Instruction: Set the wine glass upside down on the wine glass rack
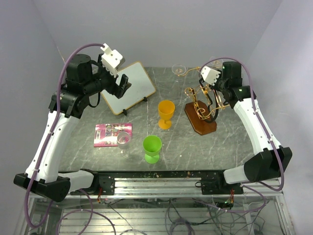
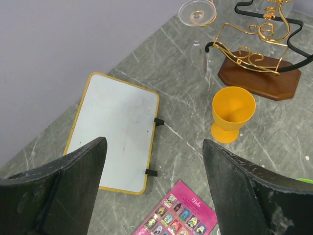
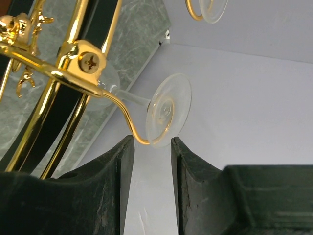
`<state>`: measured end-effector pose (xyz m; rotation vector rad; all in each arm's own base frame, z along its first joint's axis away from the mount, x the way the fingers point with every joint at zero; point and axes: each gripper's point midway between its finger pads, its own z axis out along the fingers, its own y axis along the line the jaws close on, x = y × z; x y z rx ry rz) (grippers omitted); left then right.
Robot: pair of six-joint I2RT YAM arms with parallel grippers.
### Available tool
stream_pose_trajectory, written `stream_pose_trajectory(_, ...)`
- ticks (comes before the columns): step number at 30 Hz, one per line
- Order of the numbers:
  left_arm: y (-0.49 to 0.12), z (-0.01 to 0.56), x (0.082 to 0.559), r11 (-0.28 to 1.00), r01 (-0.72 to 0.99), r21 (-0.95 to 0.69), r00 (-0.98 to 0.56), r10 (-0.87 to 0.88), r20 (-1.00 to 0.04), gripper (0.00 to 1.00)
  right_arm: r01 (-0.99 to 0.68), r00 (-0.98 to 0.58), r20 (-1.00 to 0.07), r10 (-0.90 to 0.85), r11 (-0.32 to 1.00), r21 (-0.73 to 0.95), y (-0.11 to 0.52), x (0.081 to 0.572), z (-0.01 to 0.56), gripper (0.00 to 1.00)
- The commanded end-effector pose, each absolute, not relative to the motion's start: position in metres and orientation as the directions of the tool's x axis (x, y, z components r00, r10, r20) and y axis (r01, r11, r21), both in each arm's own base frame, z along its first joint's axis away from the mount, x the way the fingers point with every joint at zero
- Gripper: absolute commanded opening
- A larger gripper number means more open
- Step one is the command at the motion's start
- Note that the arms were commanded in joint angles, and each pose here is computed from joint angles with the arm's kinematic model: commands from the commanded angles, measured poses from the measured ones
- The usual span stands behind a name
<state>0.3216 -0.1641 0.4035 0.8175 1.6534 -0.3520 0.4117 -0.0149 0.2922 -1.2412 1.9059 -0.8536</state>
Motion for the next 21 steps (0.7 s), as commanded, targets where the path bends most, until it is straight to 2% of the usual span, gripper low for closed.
stream_pose_trajectory(1,-0.158,0.413,0.321,0.716,0.658,0.234,-0.010,0.319,-0.948,0.90,-0.474,-0.272,-0.254,-0.928,0.359,-0.804,-0.007,0.401,0.302,0.36)
stream_pose_trajectory(10,-0.150,0.378,0.322,0.706,0.659,0.260,-0.067,0.400,-0.914,0.90,-0.450,-0.241,-0.334,-0.911,0.410,-0.793,0.000,0.385,0.319,0.42)
stream_pose_trajectory(17,-0.149,0.297,0.286,0.525,0.822,0.221,-0.171,0.597,-0.784,0.87,-0.403,-0.254,-0.380,-0.890,0.454,-0.794,-0.004,0.371,0.339,0.44)
stream_pose_trajectory(21,-0.142,0.261,0.257,0.432,0.881,0.190,-0.185,0.686,-0.703,0.85,-0.370,-0.255,-0.441,-0.860,0.508,-0.777,-0.002,0.369,0.356,0.50)
